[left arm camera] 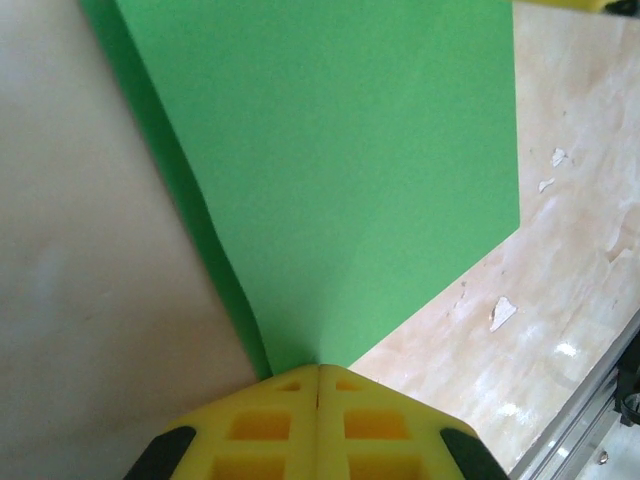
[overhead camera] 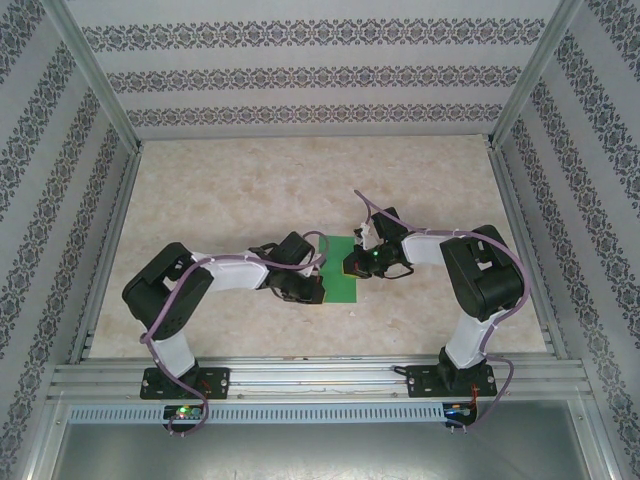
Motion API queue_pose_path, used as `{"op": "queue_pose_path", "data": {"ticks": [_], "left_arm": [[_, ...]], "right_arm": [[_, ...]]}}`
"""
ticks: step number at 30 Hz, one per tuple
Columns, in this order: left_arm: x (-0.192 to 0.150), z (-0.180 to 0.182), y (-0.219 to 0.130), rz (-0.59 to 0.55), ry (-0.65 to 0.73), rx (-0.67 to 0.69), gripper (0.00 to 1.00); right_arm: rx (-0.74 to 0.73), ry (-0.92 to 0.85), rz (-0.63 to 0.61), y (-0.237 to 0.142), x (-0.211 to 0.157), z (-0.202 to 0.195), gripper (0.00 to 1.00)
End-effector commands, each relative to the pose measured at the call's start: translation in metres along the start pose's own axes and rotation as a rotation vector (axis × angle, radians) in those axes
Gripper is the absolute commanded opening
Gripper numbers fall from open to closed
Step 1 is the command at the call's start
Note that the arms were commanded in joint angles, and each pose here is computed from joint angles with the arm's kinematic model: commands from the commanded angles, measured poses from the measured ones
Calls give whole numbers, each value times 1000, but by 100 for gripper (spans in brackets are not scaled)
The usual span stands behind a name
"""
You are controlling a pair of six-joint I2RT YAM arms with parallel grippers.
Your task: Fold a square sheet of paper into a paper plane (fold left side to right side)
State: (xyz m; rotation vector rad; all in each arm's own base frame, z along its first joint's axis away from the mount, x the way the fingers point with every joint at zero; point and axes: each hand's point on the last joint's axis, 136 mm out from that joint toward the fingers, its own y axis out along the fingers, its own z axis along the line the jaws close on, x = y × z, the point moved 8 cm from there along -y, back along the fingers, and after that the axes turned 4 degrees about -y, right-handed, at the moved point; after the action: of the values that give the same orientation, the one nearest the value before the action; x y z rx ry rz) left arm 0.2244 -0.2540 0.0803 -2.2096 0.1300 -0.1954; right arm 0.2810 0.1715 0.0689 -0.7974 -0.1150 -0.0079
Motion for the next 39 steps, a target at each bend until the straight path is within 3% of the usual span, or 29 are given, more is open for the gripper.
{"op": "queue_pose_path", "data": {"ticks": [1, 6, 9, 12, 21, 26, 29, 34, 39], "left_arm": [[-26, 22, 1, 84, -65, 112, 7], [-7, 2, -21, -22, -22, -6, 17], [7, -5, -38, -108, -2, -56, 31], [20, -2, -49, -188, 0, -69, 38], [54, -6, -34, -249, 31, -123, 43], [67, -4, -21, -246, 45, -107, 44], [74, -4, -14, -243, 48, -115, 40], [79, -4, -10, -260, 42, -127, 16], [77, -4, -13, -295, 46, -144, 1]], "right_arm": [[-234, 94, 46, 7, -19, -46, 0], [-84, 46, -24, -6, -3, -14, 2], [-24, -8, -93, -21, 10, 9, 18], [-25, -64, -179, -40, 18, 24, 35], [-27, -114, -381, -76, 7, 26, 71], [14, -100, -418, -83, -6, 20, 78], [23, -94, -415, -85, -12, 17, 77], [38, -95, -386, -83, -23, 12, 74], [55, -92, -367, -82, -28, 10, 65]]}}
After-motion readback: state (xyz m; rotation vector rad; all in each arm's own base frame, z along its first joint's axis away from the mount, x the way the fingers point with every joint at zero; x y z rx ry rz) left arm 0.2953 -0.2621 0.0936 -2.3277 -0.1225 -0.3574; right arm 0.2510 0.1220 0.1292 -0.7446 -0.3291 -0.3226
